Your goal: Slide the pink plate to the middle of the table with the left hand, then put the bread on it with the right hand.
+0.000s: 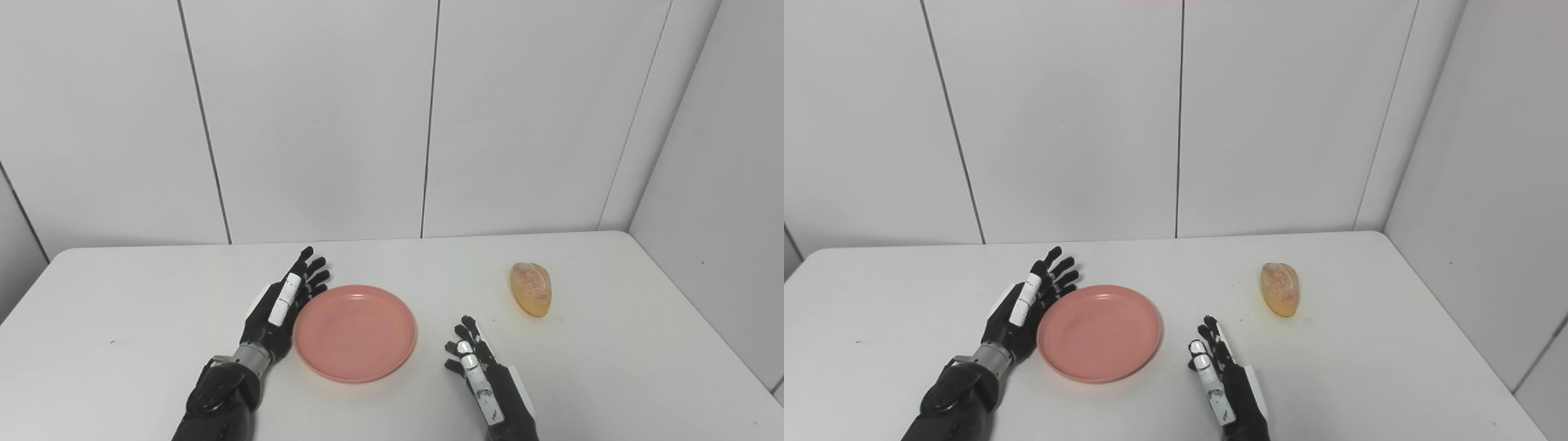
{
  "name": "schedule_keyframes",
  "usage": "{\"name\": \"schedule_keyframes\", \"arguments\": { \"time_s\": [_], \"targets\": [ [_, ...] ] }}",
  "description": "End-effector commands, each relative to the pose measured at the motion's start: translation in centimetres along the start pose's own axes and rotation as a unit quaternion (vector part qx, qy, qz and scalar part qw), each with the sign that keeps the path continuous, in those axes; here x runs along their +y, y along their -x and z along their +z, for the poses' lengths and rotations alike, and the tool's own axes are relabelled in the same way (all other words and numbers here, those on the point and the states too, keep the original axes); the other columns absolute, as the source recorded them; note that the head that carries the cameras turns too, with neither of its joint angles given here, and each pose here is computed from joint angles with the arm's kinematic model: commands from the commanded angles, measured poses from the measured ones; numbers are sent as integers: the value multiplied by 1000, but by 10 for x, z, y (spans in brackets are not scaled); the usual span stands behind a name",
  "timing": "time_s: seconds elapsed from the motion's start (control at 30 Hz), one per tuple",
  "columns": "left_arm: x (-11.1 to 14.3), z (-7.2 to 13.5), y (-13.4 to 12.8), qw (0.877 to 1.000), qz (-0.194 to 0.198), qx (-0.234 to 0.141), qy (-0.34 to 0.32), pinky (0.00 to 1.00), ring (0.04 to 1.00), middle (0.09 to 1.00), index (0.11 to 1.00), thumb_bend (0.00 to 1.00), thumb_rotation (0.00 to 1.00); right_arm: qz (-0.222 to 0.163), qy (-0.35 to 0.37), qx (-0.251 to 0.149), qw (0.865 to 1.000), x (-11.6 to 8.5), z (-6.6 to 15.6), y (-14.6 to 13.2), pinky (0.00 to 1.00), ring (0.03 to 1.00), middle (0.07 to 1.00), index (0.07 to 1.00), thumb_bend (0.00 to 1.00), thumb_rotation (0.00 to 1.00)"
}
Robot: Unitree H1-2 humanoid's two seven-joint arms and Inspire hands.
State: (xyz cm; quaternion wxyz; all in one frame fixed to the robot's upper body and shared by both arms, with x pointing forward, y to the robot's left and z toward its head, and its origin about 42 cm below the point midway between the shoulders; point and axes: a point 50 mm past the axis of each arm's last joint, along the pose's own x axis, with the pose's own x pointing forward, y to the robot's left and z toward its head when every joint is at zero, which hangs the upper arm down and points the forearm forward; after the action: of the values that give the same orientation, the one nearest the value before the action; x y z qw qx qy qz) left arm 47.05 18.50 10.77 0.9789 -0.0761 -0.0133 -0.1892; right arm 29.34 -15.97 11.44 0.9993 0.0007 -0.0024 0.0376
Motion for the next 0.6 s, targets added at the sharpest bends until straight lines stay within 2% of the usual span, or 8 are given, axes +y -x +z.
{"name": "schedule_keyframes", "arguments": {
  "time_s": [0.0,0.2,0.33,0.43,0.57],
  "targets": [
    [-10,-21,10,1000,-5,19,22,947,938,962,1000,897,828,-7,9,-19,1000,7,3,-3,807,866,916,937,741,880],
    [-5,-23,10,1000,-4,24,10,945,943,968,1000,884,842,-64,39,-68,995,12,20,0,873,920,934,938,850,868],
    [-6,-24,10,1000,-4,22,13,939,937,961,1000,898,832,-94,69,-103,988,12,35,-1,875,925,942,963,975,798],
    [-7,-26,9,1000,-6,22,13,932,931,953,1000,907,825,-122,116,-141,976,11,51,-8,905,937,975,996,1000,750],
    [-7,-26,9,1000,-7,21,16,930,929,952,1000,894,822,-146,142,-169,964,7,65,-19,948,961,998,1000,1000,721]
  ]
}}
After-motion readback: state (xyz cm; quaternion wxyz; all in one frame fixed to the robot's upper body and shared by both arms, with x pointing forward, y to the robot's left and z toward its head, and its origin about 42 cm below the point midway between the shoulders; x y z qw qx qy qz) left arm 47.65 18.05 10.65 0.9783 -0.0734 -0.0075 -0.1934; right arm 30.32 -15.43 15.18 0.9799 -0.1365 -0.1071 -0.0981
